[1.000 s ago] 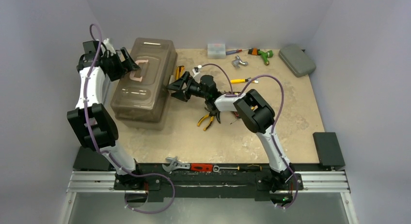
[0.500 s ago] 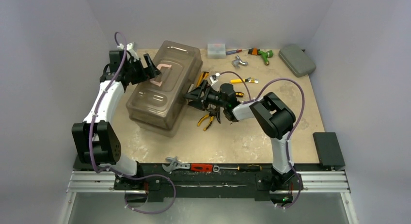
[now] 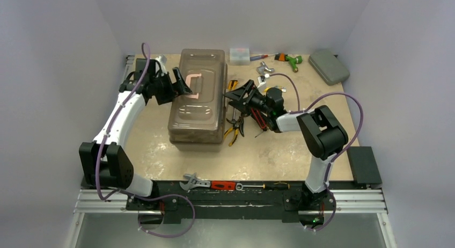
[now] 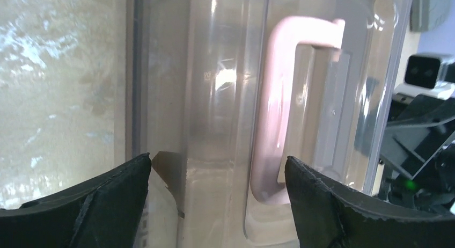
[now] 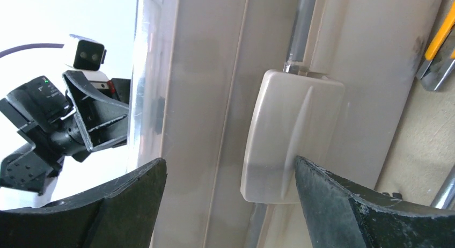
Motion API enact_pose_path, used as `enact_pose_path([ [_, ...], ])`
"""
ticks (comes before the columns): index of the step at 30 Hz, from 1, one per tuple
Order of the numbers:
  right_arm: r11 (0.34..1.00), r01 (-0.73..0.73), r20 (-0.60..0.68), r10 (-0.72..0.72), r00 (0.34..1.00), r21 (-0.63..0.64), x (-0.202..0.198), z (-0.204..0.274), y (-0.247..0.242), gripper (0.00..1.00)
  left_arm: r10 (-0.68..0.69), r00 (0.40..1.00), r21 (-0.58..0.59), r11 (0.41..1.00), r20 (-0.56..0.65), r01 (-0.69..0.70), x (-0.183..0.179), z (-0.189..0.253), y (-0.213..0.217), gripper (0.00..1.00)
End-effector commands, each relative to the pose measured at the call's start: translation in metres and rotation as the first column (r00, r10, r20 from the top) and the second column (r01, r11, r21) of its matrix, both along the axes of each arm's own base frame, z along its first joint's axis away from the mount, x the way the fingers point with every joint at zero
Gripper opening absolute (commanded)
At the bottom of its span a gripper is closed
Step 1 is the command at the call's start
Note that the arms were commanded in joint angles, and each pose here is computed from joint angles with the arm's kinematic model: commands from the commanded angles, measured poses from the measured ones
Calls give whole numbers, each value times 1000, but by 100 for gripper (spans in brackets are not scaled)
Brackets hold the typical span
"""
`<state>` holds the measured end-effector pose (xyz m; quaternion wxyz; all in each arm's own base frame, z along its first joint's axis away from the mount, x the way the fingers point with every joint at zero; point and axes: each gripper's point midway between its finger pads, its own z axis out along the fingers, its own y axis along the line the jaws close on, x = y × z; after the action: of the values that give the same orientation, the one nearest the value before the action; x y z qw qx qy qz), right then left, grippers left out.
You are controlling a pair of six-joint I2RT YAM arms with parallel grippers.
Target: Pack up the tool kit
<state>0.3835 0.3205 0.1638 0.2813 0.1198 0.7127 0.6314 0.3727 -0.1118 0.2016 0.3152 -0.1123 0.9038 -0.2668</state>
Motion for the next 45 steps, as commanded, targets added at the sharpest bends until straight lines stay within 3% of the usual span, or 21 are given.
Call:
enact_pose_path([
  [1, 999, -30, 113, 28, 993, 14, -9, 31, 2, 88, -121, 977, -51, 992, -177, 113, -31, -3, -33, 91],
  [6, 999, -5, 110, 11, 994, -54, -4, 24, -13, 92, -104, 973, -24, 995, -208, 101, -20, -22, -31, 99],
  [11, 991, -11, 92, 24, 995, -135, 1, 10, -17, 94, -75, 965, 5, 997, -249, 79, -11, -43, -26, 100],
  [13, 987, -25, 76, 38, 996, -157, 3, 4, -17, 95, -67, 962, 1, 998, -264, 70, -10, -52, -26, 96],
  [20, 991, -89, 58, 95, 994, -102, 8, 1, -15, 93, -54, 962, -151, 988, -267, 14, -11, -76, -12, 57],
  [22, 993, -102, 64, 106, 992, -66, 10, 5, -11, 92, -42, 960, -174, 985, -276, -7, -14, -82, -2, 52],
  [26, 990, -137, 39, 138, 990, -28, 11, 5, 0, 91, -7, 957, -207, 977, -291, -56, -20, -90, 10, 49],
  [33, 982, -187, 107, 183, 977, 26, 10, 31, 16, 91, -10, 952, -254, 965, -305, -71, -23, -102, 20, 46],
  [40, 928, -325, 143, 302, 943, 184, 13, 68, 33, 90, -49, 940, -294, 954, -339, -56, -13, -115, 24, 44],
  [45, 894, -388, 163, 358, 919, 224, 5, 81, 42, 89, -18, 937, -268, 960, -350, -82, -10, -122, 35, 42],
])
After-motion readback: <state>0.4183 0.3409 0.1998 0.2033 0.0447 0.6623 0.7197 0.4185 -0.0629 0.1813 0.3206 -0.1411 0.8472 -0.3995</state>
